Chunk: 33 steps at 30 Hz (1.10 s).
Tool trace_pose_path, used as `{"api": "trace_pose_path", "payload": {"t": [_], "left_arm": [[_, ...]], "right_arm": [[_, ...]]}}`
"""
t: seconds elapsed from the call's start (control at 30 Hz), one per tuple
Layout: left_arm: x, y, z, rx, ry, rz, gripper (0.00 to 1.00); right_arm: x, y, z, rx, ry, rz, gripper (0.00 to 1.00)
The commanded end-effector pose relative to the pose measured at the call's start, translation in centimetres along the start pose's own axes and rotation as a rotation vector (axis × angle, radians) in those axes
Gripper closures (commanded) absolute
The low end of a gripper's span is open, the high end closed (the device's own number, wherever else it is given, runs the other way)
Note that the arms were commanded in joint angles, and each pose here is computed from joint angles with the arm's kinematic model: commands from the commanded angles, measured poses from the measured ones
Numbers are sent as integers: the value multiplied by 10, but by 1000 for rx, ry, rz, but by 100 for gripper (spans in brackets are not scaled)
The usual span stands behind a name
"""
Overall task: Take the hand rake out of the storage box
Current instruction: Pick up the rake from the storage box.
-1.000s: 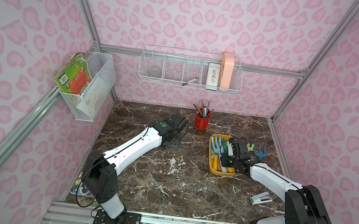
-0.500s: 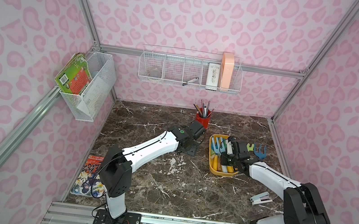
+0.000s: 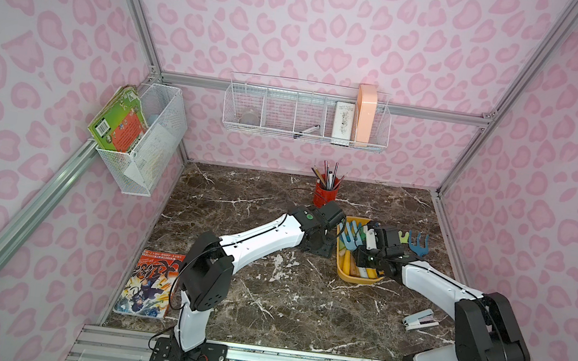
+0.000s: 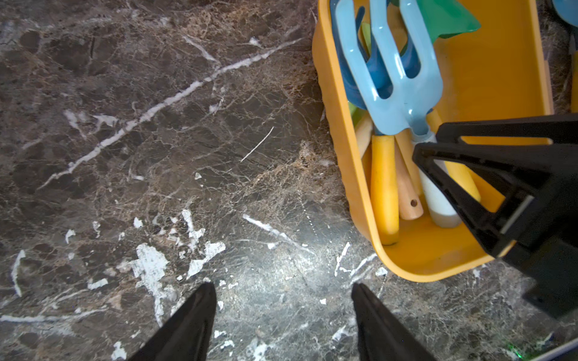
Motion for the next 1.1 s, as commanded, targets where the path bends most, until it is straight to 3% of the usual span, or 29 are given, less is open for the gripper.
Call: {"api": "trace_pose_path", "payload": {"t": [0.0, 0.37, 0.77, 1.07], "left_arm": [[2, -2, -1, -7, -13, -5, 27], [2, 3, -5, -15, -14, 11, 28], [9, 33, -39, -40, 27, 36, 31], [14, 63, -49, -33, 36, 53, 41]], "right_arm": [[-1, 6, 2, 20, -6, -2, 68], [1, 2, 2, 21, -14, -25, 83], [24, -63, -31, -39, 79, -201, 87], [12, -76, -63, -92, 141, -184, 87]]}}
Point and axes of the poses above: each gripper's point midway between its finger pads, its own y axis out along the fingers, its own z axis along the line the jaws close on, x = y × z, the point moved 3 cm from there along -y, back along the fingers, and after that the axes turned 7 degrees about -y, right-handed, at the moved point
